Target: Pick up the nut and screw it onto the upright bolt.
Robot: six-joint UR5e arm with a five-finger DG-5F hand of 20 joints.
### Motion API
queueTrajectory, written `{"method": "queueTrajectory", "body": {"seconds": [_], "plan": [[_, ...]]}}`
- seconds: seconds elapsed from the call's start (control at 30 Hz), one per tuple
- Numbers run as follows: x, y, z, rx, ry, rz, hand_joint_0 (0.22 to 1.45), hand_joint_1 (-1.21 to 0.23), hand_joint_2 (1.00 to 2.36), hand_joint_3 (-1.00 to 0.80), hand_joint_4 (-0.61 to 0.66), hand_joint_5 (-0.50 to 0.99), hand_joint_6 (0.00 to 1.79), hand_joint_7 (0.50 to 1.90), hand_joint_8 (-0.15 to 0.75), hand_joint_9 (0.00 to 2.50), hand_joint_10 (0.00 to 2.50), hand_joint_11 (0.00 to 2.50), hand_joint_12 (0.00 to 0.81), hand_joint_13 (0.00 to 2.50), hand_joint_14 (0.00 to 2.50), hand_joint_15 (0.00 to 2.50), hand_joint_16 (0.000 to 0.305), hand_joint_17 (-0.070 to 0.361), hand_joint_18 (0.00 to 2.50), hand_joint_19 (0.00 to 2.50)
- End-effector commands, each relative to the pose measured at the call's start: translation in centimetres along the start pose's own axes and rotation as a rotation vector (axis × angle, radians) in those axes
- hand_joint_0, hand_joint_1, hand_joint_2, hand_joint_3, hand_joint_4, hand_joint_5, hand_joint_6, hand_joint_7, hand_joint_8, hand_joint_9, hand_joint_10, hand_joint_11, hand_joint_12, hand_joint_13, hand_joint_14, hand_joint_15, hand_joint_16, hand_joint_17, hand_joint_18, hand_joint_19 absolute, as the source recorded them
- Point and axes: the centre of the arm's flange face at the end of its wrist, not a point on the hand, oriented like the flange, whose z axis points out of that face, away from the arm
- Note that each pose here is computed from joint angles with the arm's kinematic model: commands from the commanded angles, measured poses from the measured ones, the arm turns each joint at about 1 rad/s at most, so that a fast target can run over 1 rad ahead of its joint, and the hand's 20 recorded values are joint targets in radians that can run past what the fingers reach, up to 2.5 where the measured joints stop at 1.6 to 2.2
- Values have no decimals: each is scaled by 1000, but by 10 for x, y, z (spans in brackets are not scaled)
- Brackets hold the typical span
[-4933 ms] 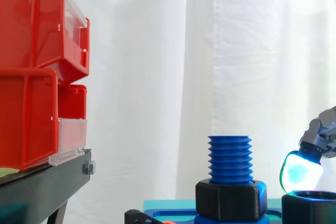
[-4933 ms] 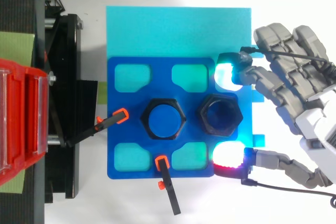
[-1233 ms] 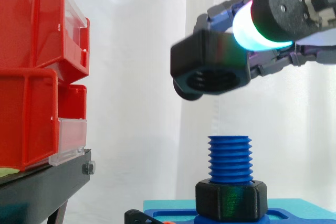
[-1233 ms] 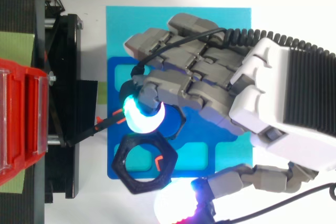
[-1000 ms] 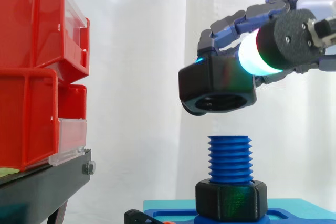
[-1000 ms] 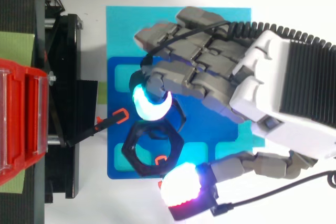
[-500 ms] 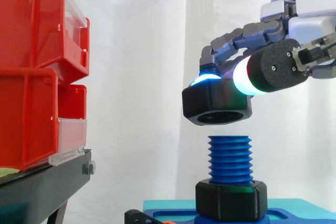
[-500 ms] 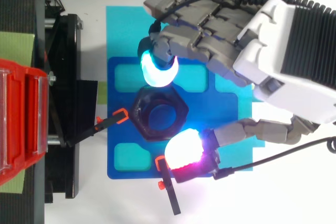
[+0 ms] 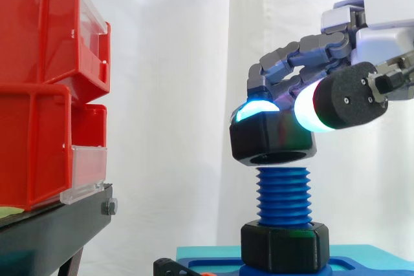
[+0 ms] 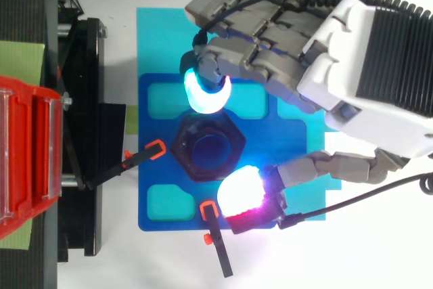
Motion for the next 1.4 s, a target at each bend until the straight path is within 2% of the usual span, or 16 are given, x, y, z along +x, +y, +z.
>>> {"method": "queueTrajectory", "body": {"seconds": [0.0, 0.07, 0.13, 0.43, 0.8, 1.07, 1.23, 1.37], "plan": [[3, 0, -4, 9, 32, -54, 562, -663, 1000, -500, 312, -163, 515, 1337, 331, 359, 0, 0, 380, 397, 0, 0, 50, 113, 392, 0], [5, -2, -6, 15, 52, -72, 562, -663, 1000, -500, 312, -163, 515, 1339, 331, 361, 0, 0, 380, 399, 0, 0, 50, 113, 394, 0], [4, -5, -7, 20, 60, -77, 562, -662, 1000, -500, 313, -164, 515, 1345, 331, 364, 0, 0, 380, 401, 0, 0, 50, 113, 396, 0], [5, -3, -7, 15, 61, -90, 561, -662, 1000, -500, 315, -162, 515, 1341, 332, 370, 0, 0, 380, 407, 0, 0, 50, 113, 400, 0], [4, -1, -6, 8, 48, -102, 562, -660, 1000, -500, 309, -162, 514, 1343, 332, 372, 0, 0, 380, 412, 0, 0, 50, 113, 406, 0], [3, 3, -3, -8, 20, -82, 561, -661, 1000, -500, 317, -161, 513, 1346, 332, 374, 0, 0, 379, 413, 0, 0, 50, 113, 410, 0], [3, 9, -1, -42, 8, -99, 562, -660, 1000, -500, 315, -161, 512, 1343, 333, 374, 0, 0, 379, 413, 0, 0, 50, 113, 415, 0], [3, 10, 0, -48, -1, -112, 561, -660, 1000, -500, 309, -161, 512, 1343, 333, 378, 0, 0, 380, 414, 0, 0, 50, 113, 414, 0]]}}
